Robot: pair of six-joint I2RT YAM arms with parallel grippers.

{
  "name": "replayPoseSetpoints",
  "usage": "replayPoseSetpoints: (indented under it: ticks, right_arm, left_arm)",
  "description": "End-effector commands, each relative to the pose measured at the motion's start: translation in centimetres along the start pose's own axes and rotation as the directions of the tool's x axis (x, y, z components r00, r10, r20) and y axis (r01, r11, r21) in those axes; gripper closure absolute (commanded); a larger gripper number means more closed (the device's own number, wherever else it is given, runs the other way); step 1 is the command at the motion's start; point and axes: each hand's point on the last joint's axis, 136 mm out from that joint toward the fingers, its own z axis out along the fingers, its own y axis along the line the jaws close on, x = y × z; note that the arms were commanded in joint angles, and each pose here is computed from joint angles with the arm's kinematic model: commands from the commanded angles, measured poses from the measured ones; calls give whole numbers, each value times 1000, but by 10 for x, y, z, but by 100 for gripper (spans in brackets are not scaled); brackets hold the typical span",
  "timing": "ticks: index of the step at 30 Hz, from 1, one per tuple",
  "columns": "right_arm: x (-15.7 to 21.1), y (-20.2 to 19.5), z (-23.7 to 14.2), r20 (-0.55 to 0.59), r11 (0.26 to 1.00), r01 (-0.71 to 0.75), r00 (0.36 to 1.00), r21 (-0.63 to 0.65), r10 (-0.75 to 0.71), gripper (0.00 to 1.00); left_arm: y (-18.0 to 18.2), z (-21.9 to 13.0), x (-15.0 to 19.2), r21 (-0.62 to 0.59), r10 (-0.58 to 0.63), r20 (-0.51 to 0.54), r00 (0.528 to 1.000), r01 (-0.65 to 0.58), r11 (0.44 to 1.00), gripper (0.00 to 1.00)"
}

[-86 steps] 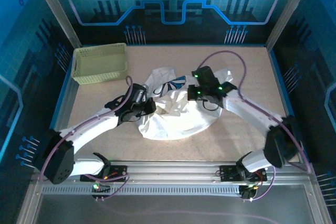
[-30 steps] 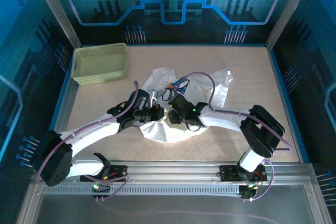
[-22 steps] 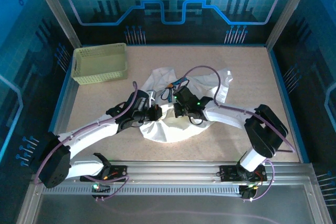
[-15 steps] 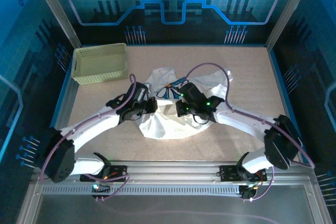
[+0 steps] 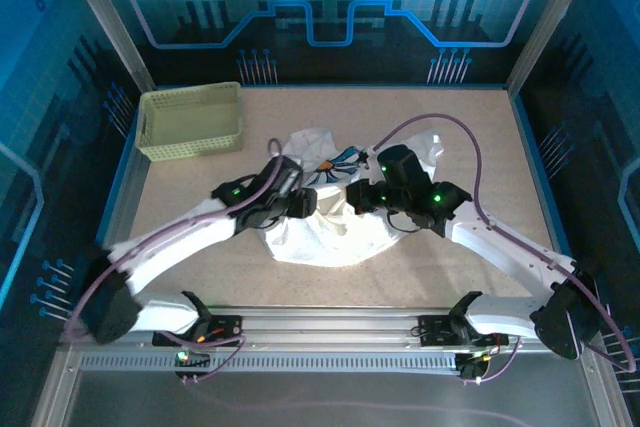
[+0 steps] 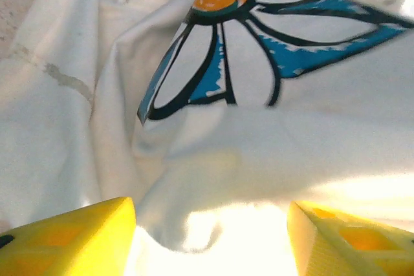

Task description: Fold the inside-out t-shirt

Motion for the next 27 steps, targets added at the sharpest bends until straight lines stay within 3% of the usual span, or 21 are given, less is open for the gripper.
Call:
replayPoseSetpoints:
  ticks: [1, 5, 10, 24, 27]
  right_arm:
    - [-13, 21, -15, 19, 997, 2, 1000, -81, 0, 100]
    - [-18, 32, -24, 34, 993, 20, 999, -116, -16, 100]
    - [-19, 42, -37, 59, 988, 48, 997, -148, -40, 100]
    - [-15, 41, -46, 67, 989, 71, 996, -131, -63, 100]
    - [-17, 36, -46, 69, 993, 73, 995, -97, -66, 100]
  left_arm:
    - [-11, -39, -19, 136, -45, 166, 985, 22, 990, 36]
    - [-53, -57, -13, 330, 15, 188, 982, -77, 941, 44]
    - [-72, -37, -3, 381, 48, 116, 992, -89, 920, 63]
    - [-112, -27, 9, 437, 142, 118, 983, -180, 881, 64]
    - [-111, -43, 3, 434, 121, 180, 976, -189, 881, 56]
